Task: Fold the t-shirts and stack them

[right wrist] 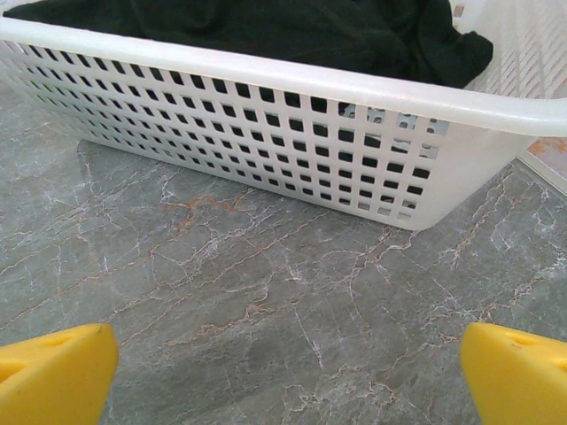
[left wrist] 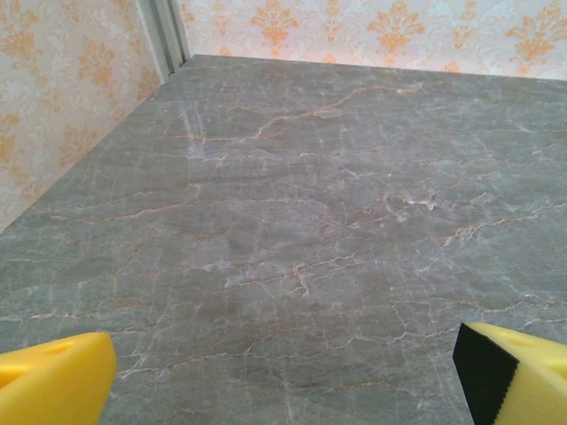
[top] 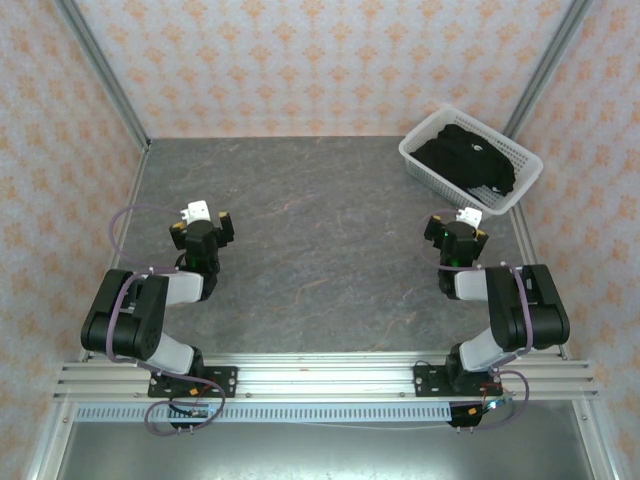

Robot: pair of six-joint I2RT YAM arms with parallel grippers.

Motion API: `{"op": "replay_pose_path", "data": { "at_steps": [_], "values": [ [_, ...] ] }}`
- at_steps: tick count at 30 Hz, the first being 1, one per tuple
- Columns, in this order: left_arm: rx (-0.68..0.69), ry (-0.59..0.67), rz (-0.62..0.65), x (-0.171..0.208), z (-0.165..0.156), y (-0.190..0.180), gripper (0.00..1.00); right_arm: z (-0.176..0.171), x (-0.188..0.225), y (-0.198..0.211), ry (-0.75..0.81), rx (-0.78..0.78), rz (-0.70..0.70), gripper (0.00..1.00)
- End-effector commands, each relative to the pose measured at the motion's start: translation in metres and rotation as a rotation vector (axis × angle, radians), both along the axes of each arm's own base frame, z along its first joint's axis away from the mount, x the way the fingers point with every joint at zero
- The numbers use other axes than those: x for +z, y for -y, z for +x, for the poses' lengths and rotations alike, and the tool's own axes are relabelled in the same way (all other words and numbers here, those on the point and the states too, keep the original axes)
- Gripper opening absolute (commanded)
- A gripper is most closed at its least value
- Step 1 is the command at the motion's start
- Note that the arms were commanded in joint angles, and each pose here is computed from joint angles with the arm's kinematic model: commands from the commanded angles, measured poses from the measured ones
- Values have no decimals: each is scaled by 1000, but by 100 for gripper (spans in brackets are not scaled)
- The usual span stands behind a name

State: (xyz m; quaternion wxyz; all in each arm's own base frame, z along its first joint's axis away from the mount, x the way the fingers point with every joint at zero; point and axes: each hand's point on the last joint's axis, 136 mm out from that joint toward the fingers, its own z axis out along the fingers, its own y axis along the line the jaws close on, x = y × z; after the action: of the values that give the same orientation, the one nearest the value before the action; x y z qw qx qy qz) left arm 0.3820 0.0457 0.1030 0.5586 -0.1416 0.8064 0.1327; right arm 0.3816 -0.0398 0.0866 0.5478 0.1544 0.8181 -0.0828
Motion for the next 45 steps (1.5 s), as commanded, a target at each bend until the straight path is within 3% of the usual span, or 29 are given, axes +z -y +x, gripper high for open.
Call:
{"op": "replay_pose_path", "data": {
  "at_steps": [1,3,5,7,9,11,13,16,20,27,31,34,40,43,45],
  "values": [
    [53,8,94,26,-11,2,100,-1,52,-12,49,-11,-108,99],
    [42,66,163,59,-21,15,100,-5,116,-26,187,-25,-104,99],
    [18,137,177,104,-23,26,100,0,168,-26,234,-93,57,99],
    [107,72,87,143,-29,15,100,16,178,-31,35,-64,132,99],
    [288,-27,-40,172,-43,-8,100,23,176,-7,-64,-299,227,99],
    [493,-58,-140,186,-56,-32,100,50,173,-11,-137,-264,330,99],
    [344,-134,-303,177,-25,-14,100,71,176,-10,-128,-288,373,99],
    [123,-91,-458,188,6,33,96,106,177,-8,-120,-315,388,99],
    [-112,-145,-588,193,24,100,92,153,139,10,-214,-390,435,99],
    [-290,-238,-667,190,7,167,92,196,80,64,-266,-603,486,99],
    [-294,-254,-685,187,-12,168,88,212,50,92,-204,-687,601,99],
    [-277,-265,-669,187,-26,160,88,208,15,103,-246,-781,673,99],
    [-255,-283,-636,188,-43,149,86,202,-44,92,-338,-846,785,98],
    [-240,-284,-627,187,-44,145,85,203,-59,86,-365,-848,822,86],
    [-240,-285,-625,187,-44,145,85,206,-61,85,-367,-830,832,69]
  ]
}}
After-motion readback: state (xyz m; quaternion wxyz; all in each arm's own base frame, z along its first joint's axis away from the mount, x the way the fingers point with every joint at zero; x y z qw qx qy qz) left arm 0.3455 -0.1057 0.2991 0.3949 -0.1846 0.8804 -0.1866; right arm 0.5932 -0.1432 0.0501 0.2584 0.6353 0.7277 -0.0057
